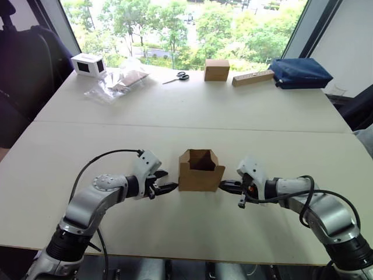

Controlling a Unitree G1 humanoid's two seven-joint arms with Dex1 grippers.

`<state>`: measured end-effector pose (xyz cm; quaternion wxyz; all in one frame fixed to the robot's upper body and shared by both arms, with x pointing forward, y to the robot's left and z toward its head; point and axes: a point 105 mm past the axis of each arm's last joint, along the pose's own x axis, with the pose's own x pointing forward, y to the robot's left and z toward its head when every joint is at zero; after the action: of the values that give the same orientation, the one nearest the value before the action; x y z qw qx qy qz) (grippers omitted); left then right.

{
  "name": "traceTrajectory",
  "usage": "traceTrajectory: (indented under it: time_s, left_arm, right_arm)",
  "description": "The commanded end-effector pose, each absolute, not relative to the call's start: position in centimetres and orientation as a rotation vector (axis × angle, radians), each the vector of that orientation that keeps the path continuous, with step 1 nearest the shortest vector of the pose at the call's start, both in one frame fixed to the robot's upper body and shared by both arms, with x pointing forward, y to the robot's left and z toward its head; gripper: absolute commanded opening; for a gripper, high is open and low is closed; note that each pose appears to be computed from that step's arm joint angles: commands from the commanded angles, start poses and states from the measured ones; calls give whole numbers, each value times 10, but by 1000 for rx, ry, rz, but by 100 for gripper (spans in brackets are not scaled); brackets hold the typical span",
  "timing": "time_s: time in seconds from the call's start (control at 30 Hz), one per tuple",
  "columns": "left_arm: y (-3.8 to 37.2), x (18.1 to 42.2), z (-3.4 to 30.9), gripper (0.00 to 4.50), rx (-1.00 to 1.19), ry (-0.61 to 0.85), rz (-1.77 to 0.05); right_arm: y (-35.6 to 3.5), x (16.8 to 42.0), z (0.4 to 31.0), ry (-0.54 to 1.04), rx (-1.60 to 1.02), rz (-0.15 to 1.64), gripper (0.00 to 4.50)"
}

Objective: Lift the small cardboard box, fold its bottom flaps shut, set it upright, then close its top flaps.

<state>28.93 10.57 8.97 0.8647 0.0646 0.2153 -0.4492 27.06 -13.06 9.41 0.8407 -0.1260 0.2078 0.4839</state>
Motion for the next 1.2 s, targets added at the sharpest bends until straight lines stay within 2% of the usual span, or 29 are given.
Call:
traceTrajectory:
  time_s: [0.03, 0.27, 0.3, 0.33, 0.5, 0.53, 0.67, 0.83, 0.9, 1.03, 1.13, 1.2]
  left_arm:
    - [101, 289, 95, 308, 164, 419, -984]
    - [105, 282, 97, 308, 139, 439, -1011]
    - [106, 282, 97, 259, 135, 440, -1011]
    - [107, 282, 98, 239, 129, 439, -1017]
    - [106, 279, 101, 41, 108, 444, -1040]
    - [106, 278, 102, 14, 98, 447, -1044]
    - [108, 276, 107, 14, 56, 437, -1060]
    - [111, 259, 108, 14, 48, 482, -1139]
    - [124, 257, 116, 14, 63, 486, -1156]
    - [139, 272, 147, 14, 58, 422, -1159]
    - [137, 294, 174, 14, 86, 325, -1158]
    - [133, 301, 178, 14, 117, 305, -1175]
  right_arm:
    - [-110, 250, 98, 422, -227, 1128, 0]
    - [-114, 251, 99, 420, -246, 1106, 0]
    - [-115, 252, 99, 420, -252, 1101, 0]
    - [-116, 253, 99, 420, -256, 1096, 0]
    - [-121, 258, 104, 404, -260, 1077, 0]
    - [-122, 258, 105, 404, -264, 1076, 0]
    - [-125, 258, 109, 397, -275, 1072, 0]
    - [-135, 256, 113, 399, -342, 1063, 0]
    - [-151, 260, 125, 387, -408, 1027, 0]
    - [-163, 268, 156, 315, -419, 992, 0]
    - [-143, 267, 185, 203, -304, 1067, 0]
    - [-130, 263, 188, 185, -273, 1120, 0]
